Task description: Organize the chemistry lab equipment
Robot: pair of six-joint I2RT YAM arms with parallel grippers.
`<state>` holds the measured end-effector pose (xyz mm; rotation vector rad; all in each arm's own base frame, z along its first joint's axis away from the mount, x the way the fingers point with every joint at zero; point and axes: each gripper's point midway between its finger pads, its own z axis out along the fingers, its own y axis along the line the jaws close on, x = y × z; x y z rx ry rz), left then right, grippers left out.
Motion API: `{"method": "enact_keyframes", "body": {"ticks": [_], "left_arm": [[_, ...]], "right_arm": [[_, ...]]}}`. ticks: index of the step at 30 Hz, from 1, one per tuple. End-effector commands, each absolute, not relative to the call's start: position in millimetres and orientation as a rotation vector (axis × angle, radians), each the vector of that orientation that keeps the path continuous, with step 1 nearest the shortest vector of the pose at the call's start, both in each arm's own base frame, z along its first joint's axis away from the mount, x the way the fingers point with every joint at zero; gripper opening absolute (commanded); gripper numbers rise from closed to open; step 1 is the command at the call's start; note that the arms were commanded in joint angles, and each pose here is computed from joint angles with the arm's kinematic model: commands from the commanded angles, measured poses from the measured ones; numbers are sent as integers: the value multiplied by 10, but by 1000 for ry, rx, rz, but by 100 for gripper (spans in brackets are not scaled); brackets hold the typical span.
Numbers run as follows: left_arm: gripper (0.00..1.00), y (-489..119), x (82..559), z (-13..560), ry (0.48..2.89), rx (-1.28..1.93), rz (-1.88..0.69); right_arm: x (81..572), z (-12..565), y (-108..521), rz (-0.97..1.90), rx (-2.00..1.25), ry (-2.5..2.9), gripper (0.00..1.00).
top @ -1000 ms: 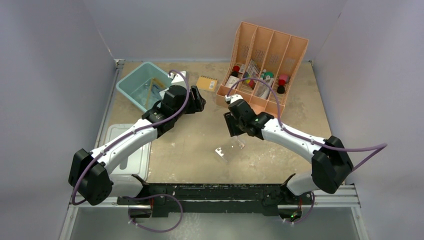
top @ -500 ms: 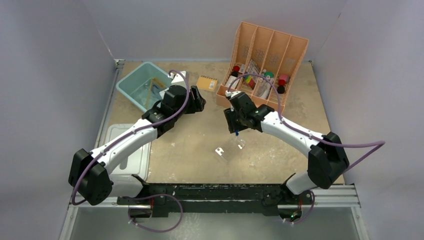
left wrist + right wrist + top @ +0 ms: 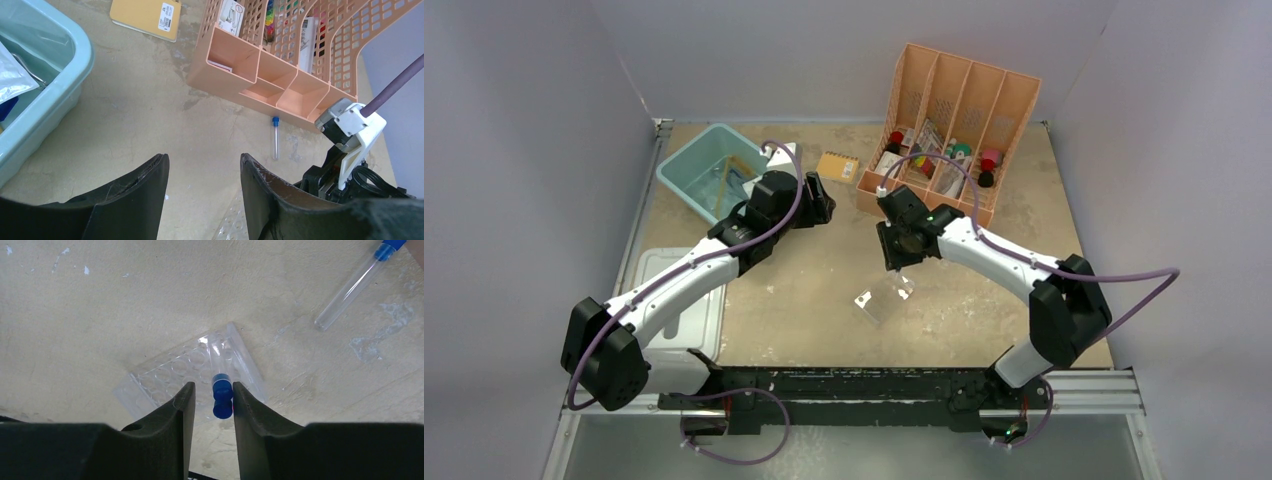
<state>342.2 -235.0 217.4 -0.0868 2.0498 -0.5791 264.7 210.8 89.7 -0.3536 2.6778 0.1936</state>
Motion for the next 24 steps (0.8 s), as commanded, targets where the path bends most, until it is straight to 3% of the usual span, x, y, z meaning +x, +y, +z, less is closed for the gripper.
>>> {"method": "enact_keyframes", "body": {"ticks": [1,18,24], "left_arm": [[54,-2322,3473,2294,2003,-92,-586],[54,-2325,3472,2290,2005,-90,-585],[54,-2320,3482,2315,2000,-91,-584]], "right_arm": [[2731,1106,2219,258,-306,2642,35],[2802,1043,2239,232,-375,2631,26],[2912,1315,2219,233,-338,2539,46]]}}
